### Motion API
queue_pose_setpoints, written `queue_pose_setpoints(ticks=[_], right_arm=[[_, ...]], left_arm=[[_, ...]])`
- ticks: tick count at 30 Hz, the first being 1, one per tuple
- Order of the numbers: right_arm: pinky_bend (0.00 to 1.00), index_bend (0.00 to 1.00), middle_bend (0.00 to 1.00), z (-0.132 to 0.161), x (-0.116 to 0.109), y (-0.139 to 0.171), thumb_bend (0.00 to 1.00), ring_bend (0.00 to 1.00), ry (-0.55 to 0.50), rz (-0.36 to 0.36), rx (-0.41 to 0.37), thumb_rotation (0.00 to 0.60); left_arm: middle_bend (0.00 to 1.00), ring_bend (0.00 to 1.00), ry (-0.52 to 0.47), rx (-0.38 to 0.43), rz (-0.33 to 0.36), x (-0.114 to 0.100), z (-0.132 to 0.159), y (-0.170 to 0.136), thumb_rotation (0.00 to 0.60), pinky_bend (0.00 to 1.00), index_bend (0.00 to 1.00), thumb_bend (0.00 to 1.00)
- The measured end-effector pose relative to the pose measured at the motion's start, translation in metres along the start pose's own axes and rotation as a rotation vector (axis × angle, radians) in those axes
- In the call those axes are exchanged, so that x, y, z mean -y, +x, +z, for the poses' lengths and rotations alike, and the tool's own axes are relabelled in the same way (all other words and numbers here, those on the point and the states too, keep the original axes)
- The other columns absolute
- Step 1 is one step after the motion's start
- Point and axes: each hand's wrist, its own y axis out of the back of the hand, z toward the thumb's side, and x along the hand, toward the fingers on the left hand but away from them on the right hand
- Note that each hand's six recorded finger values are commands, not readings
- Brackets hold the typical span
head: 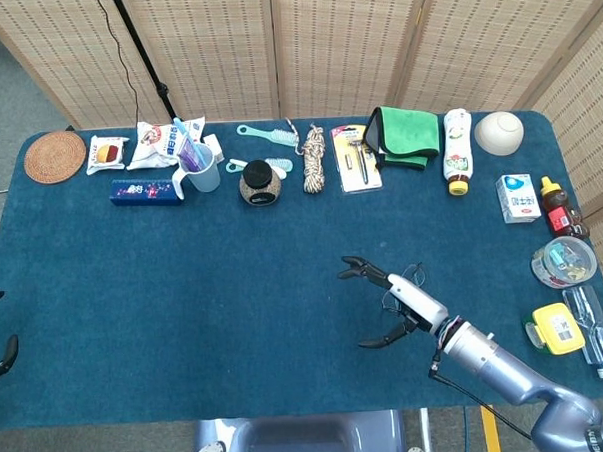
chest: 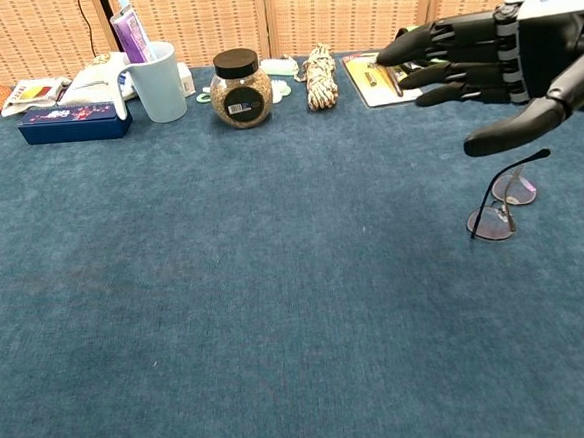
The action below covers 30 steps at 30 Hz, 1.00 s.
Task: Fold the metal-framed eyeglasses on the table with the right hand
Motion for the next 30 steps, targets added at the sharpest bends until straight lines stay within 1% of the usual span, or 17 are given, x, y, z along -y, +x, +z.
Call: queue_pose_setpoints(ticks=[6,9,11,17,24,30], right_arm=[[0.16,0.12,0.02,0.008,0.017,-0.001,0.00,0.00,-0.065,0.089,-0.034,0.600],[0.20,0.11,0.02,0.009,0.024,-0.003,0.00,0.00,-0.088,0.132,-0.039,0.600],[0.21,0.11,0.02,0.008,0.026,-0.004,0.00,0.00,-0.092,0.146,-0.039,0.600],[0.23,0.10,0.02,0.004,0.030,-0.004,0.00,0.01,-0.098,0.157,-0.032,0.600],[0.25,0.10,0.02,-0.006,0.035,-0.003,0.00,0.02,-0.109,0.166,-0.004,0.600],[0.26,0.10,0.02,-0.015,0.034,-0.001,0.00,0.03,-0.122,0.158,0.018,0.600]], left_arm=[[0.11,0.15,-0.001,-0.003,0.001,0.000,-0.002,0.000,0.475,0.14,0.21,0.41],[0.11,0.15,-0.004,-0.003,0.002,0.000,-0.002,0.000,0.476,0.14,0.21,0.41],[0.11,0.15,-0.005,-0.003,0.003,0.000,-0.002,0.000,0.474,0.14,0.21,0.41],[0.11,0.15,-0.005,-0.005,0.003,0.000,-0.003,-0.001,0.477,0.14,0.21,0.41],[0.11,0.15,-0.006,-0.004,0.003,-0.001,-0.004,-0.001,0.474,0.14,0.21,0.41],[0.11,0.15,-0.007,-0.002,0.002,-0.001,-0.003,-0.002,0.475,0.14,0.21,0.41]])
